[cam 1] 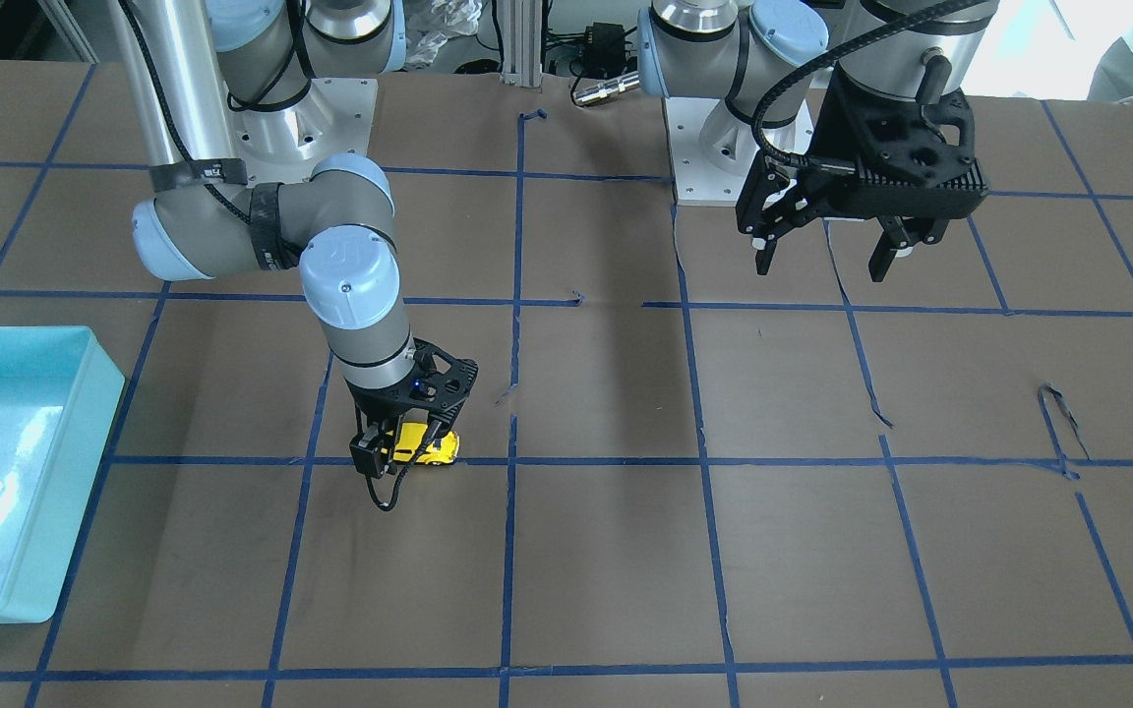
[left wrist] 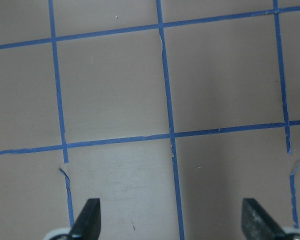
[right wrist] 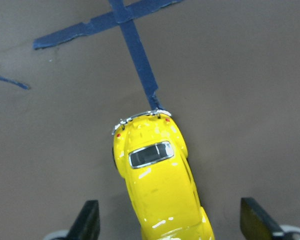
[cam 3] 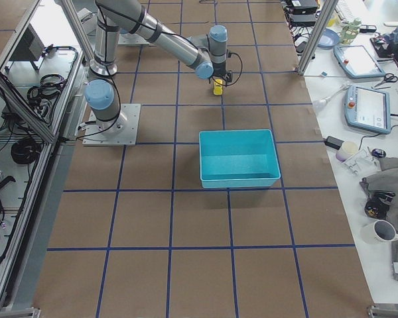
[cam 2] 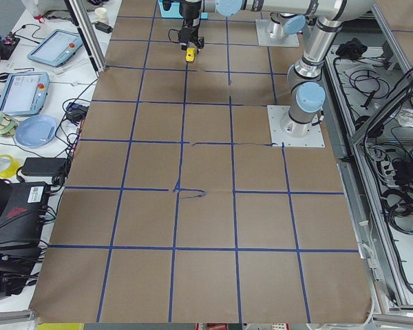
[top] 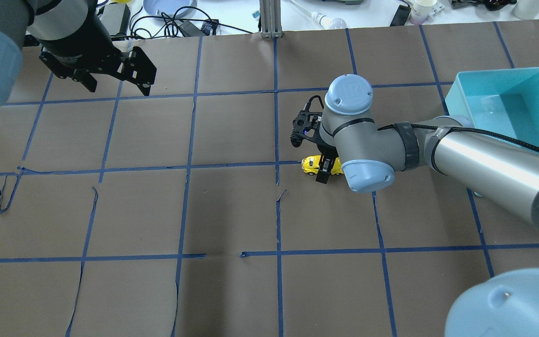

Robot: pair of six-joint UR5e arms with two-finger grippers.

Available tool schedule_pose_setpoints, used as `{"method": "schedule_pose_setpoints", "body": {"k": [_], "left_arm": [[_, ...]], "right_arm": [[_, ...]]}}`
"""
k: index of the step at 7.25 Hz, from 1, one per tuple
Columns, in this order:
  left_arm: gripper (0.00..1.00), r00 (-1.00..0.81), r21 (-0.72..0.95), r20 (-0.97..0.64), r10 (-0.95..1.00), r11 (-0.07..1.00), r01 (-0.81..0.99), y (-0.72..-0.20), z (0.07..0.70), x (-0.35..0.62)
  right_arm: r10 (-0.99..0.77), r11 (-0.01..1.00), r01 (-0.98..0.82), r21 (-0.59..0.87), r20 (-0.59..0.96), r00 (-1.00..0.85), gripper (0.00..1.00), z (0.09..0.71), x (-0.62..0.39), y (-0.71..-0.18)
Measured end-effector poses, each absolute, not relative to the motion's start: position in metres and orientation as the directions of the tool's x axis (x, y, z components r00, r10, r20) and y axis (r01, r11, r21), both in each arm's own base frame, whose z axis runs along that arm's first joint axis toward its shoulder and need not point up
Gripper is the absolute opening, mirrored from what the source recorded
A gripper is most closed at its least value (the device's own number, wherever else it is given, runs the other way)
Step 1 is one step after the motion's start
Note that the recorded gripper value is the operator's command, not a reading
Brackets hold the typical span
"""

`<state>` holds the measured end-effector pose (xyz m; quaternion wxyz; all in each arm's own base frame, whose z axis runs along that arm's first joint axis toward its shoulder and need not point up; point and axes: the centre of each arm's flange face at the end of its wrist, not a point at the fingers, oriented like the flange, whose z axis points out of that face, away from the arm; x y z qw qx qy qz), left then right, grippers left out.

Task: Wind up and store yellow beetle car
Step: 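Close the right gripper on the yellow car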

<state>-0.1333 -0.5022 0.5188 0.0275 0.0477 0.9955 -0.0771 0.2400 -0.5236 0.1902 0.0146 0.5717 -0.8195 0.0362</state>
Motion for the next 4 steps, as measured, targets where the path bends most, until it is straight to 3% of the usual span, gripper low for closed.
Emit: {"method": "schedule_pose_setpoints", "body": {"k": [1, 2, 4], "left_arm": [[1.0, -0.994, -0.151, -0.062, 0.09, 0.984, 0.099, -0.5017, 0.519, -0.1333], [1.0, -0.994, -0.15, -0.062, 0.09, 0.984, 0.099, -0.5014, 0.5191, -0.1332], [1.0, -0.994, -0.151, -0.061, 0.09, 0.984, 0.098, -0.5012, 0.519, -0.1331]], "right_arm": [[-0.935, 0.347, -0.937, -0.039, 0.059, -0.349, 0.2, 0.187, 0.24, -0.5236], [-0.936, 0.346, -0.937, -0.036, 0.057, -0.348, 0.0, 0.1854, 0.2399, -0.5238], [-0.936, 0.344, -0.938, -0.036, 0.061, -0.346, 0.0, 0.1877, 0.2402, -0.5264]]}}
